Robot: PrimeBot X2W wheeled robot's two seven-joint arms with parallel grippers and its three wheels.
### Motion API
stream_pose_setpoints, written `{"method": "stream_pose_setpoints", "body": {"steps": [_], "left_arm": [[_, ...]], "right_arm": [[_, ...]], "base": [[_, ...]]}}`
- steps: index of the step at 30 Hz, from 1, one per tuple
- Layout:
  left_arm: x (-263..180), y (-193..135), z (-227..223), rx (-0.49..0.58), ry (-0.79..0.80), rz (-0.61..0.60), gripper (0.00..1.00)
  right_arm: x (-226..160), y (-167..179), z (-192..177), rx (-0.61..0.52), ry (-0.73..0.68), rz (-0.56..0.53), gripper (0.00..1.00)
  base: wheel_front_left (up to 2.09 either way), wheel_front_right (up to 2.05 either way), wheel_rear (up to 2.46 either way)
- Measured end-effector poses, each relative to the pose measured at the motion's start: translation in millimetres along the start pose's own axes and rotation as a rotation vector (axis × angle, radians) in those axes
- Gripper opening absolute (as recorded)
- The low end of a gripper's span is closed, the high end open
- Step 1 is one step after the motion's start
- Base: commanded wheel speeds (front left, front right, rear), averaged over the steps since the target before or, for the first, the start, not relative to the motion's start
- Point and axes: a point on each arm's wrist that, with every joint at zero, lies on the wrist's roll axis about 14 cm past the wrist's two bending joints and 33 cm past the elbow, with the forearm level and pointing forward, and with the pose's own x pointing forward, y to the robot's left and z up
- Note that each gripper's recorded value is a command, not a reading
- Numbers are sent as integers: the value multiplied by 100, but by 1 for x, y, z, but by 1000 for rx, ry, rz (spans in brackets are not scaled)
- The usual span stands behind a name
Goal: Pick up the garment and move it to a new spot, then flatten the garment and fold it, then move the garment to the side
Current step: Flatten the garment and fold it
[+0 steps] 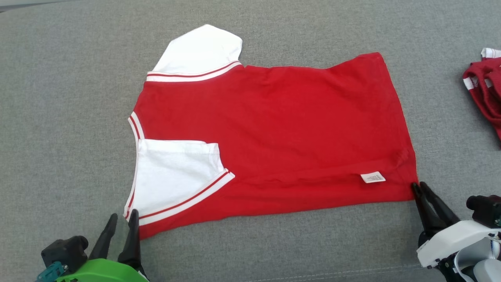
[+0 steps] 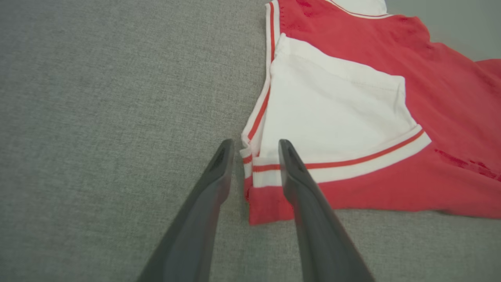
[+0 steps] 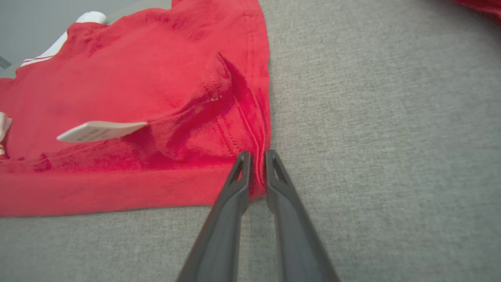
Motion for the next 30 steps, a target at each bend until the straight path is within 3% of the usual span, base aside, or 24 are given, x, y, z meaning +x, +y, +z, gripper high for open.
{"method": "stream_pose_setpoints", "body": {"steps": [4, 9, 15, 26, 30], "left_arm": [[5, 0, 10, 15, -68, 4, 100], [12, -5, 51, 81, -258, -7, 100], [16, -28, 100, 182, -453, -60, 100], [18, -34, 109, 208, -487, -78, 100], [31, -56, 142, 239, -571, -157, 100]], "right_arm": [[2, -7, 18, -54, -87, -25, 100], [2, -9, 66, -130, -283, -45, 100], [0, 13, 115, -204, -460, -17, 100], [2, 29, 123, -214, -499, 11, 100], [10, 31, 124, -212, -501, 22, 100]], "base": [[0, 0, 0], [0, 0, 0], [0, 0, 0], [0, 0, 0], [0, 0, 0]]}}
